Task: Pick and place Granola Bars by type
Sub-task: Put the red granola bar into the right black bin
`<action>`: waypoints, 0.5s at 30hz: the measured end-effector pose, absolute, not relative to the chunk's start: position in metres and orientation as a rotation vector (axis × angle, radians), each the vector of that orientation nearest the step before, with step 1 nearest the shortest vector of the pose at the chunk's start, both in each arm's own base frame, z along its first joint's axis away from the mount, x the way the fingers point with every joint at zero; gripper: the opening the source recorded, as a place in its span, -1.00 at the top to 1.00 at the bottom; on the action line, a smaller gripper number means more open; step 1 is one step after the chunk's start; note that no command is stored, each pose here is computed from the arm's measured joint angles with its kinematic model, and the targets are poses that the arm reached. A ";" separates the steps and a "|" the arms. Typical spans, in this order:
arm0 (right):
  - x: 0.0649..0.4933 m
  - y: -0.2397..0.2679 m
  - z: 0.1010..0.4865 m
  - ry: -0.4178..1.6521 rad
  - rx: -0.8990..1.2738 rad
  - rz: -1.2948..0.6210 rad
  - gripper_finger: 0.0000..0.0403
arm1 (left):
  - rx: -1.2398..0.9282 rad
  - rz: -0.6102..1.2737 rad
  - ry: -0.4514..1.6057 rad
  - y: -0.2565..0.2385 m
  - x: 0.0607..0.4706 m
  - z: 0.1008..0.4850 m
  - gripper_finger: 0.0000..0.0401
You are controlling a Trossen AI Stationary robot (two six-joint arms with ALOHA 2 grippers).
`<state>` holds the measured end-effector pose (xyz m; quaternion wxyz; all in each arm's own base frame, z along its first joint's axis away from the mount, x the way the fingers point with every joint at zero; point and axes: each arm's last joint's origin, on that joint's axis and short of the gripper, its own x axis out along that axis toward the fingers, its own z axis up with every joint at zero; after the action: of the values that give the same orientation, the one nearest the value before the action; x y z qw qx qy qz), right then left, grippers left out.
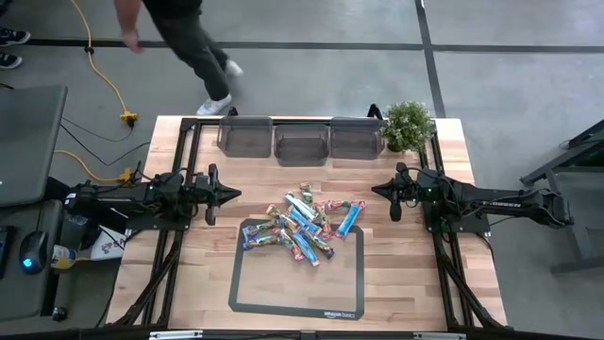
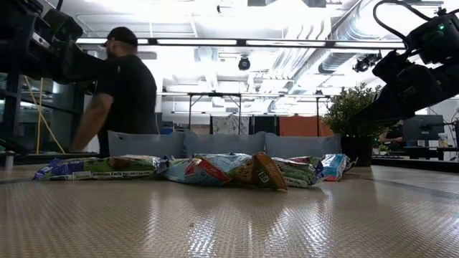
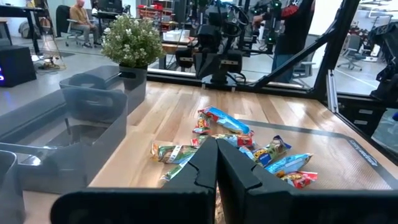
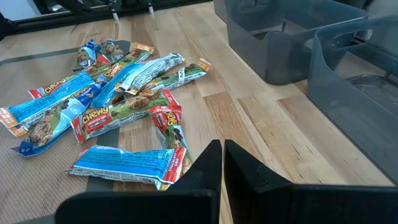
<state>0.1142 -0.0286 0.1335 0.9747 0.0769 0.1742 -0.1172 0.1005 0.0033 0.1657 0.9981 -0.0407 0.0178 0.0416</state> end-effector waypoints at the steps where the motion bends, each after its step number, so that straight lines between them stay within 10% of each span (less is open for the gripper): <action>1: 0.114 -0.029 0.134 0.351 0.155 -0.236 1.00 | -0.082 0.084 0.034 0.003 0.100 0.166 1.00; 15: 0.116 -0.030 0.139 0.302 0.035 -0.267 1.00 | -0.172 0.085 -0.026 0.003 0.100 0.171 1.00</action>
<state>0.1158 -0.0305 0.1393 0.9796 0.0174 0.1499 -0.1326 0.1004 0.0034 0.1712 0.9953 -0.0858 -0.0129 0.0426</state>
